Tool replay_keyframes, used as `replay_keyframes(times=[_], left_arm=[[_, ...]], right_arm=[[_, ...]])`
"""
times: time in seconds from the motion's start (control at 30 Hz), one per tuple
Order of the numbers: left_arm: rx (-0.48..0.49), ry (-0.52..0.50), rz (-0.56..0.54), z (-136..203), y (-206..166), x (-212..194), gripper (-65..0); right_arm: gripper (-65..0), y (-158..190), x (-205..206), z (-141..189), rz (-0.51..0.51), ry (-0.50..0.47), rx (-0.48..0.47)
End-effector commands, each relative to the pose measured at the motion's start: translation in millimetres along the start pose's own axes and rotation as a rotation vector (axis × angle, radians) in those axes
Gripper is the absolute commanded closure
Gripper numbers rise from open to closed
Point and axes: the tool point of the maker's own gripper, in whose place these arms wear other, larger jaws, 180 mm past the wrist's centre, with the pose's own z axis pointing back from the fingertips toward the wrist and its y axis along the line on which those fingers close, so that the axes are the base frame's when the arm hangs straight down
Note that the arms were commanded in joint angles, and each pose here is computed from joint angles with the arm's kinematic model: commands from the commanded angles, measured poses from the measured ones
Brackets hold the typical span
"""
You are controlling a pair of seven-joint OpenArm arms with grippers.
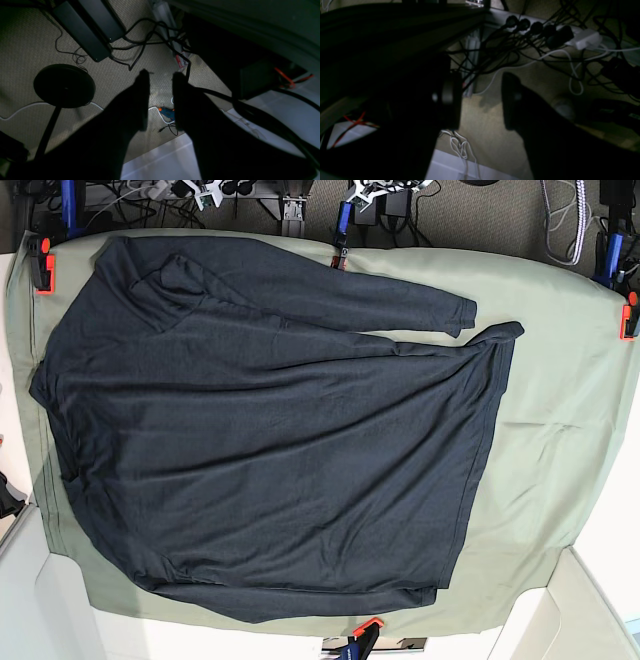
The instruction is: Fold the T-shirt properly
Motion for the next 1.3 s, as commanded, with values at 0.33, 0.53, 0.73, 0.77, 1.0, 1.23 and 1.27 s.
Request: replay_keyframes(times=[0.33,0.53,0.73,0.77,1.0,1.23,1.27], left_arm=[[-0.031,0.004,0.009,-2,-18,-24,-19.4],[-0.038,-0.007,0.01,0,-23,-40,-19.4],[-0.101,-0.129,0.118,17,-34,-41,-19.4],[-0.134,-0.16,0.143,22,-37,-39,-19.4],[-0.126,-0.353,0.256,66,-25,-30,-19.4],[-0.192,-0.486,0.2,115,-29,-21,-19.4],[-0.187,-0.503,0.203,122,-26,-20,-19.4]], right_arm=[[-26.5,0,-6,6,0.015,-0.033,0.001],[-26.5,2,-26,17,0.02,-0.05,-0.005],[-26.5,5,-36,32,0.031,-0.088,-0.001],[-26.5,8,-37,35,0.033,-0.098,0.014],[-26.5,21,-24,70,-0.014,-0.225,0.139],[-26.5,10,-16,120,0.018,-0.337,0.131],[-26.5,10,-16,127,0.032,-0.348,0.128]])
